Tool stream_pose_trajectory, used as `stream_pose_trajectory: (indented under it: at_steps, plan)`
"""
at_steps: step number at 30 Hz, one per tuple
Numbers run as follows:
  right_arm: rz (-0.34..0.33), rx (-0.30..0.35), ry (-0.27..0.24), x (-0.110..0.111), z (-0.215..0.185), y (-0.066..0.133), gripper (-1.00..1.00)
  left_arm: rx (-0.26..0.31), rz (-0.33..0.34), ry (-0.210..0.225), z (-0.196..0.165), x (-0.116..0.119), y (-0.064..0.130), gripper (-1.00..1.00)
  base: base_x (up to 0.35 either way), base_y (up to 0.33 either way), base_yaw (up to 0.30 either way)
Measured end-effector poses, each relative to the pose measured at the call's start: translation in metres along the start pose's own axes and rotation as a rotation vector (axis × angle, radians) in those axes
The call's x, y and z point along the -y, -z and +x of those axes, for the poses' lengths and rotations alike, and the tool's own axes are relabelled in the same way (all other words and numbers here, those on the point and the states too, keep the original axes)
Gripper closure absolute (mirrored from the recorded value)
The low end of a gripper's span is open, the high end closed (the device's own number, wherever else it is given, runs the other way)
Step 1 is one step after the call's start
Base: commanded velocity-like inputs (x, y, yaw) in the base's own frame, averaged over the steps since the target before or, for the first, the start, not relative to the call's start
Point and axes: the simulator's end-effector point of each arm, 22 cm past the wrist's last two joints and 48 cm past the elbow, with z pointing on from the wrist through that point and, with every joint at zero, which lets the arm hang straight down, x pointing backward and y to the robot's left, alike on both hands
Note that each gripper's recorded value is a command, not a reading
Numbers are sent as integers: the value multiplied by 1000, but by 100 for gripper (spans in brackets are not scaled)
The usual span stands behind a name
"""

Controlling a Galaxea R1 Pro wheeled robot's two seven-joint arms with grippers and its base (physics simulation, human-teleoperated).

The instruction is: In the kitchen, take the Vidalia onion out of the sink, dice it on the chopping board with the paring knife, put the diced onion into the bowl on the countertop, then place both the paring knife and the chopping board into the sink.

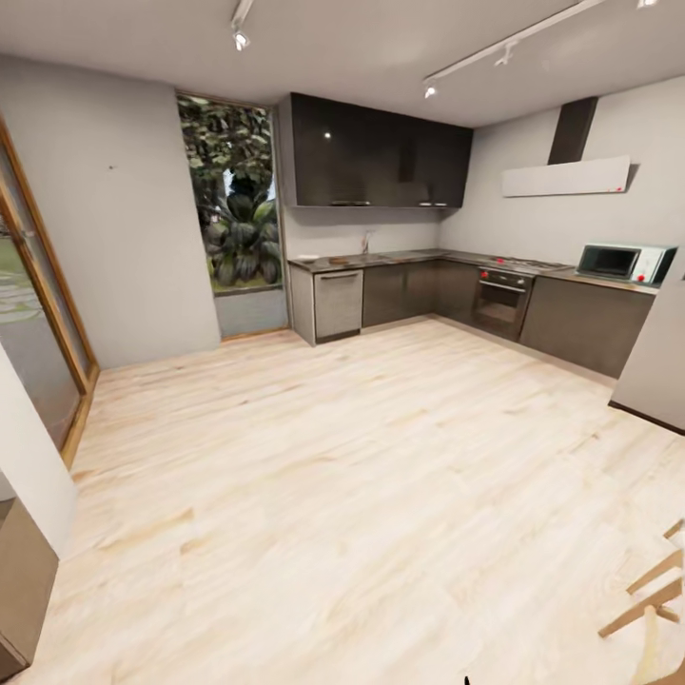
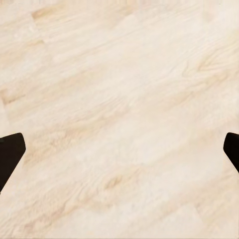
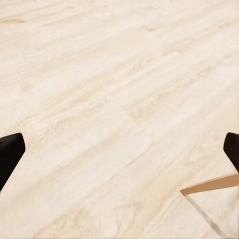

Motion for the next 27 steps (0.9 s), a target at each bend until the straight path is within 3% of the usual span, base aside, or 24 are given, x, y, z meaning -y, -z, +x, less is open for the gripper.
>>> stream_pose_trajectory:
  at_steps: [27]
  plan:
    - [0,1,0,0,0,0,-100,-11,2,1,5,1,1,-100,324,0,0]
